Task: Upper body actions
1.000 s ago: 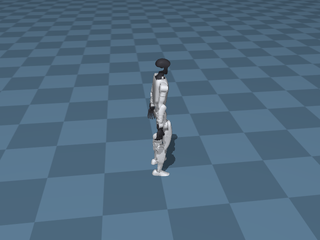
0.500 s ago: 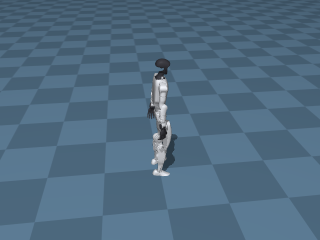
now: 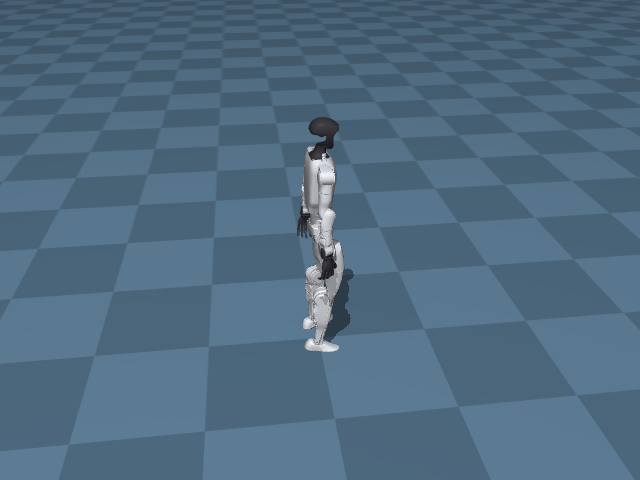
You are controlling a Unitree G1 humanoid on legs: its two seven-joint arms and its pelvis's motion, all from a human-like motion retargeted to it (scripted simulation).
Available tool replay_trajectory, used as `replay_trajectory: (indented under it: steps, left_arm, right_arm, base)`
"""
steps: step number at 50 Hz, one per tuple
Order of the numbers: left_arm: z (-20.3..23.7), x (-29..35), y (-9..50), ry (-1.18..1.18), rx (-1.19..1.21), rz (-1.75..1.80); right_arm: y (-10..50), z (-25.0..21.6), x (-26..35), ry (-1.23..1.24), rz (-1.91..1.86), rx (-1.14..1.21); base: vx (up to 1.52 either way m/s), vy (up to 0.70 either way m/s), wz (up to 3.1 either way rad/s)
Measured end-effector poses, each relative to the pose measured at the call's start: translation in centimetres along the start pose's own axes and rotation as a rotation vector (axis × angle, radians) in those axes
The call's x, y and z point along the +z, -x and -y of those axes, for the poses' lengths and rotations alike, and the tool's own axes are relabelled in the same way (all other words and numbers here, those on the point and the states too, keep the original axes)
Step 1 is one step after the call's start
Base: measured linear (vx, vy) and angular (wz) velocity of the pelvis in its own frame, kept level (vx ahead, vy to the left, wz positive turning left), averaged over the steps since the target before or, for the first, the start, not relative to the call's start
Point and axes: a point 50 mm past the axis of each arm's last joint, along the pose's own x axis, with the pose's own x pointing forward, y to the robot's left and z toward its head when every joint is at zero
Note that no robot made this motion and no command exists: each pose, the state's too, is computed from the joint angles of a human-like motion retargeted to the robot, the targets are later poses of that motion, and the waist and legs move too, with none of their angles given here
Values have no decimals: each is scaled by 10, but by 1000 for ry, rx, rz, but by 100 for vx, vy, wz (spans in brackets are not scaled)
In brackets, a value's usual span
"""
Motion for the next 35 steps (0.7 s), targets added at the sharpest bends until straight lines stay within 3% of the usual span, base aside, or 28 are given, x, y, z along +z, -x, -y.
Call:
replay_trajectory:
  steps: [35]
  left_arm:
    - [7, -6, 0, 0, -9, -22]
  right_arm:
    - [0, -2, -4, 43, -22, 14]
  base:
    - [0, 0, 0]
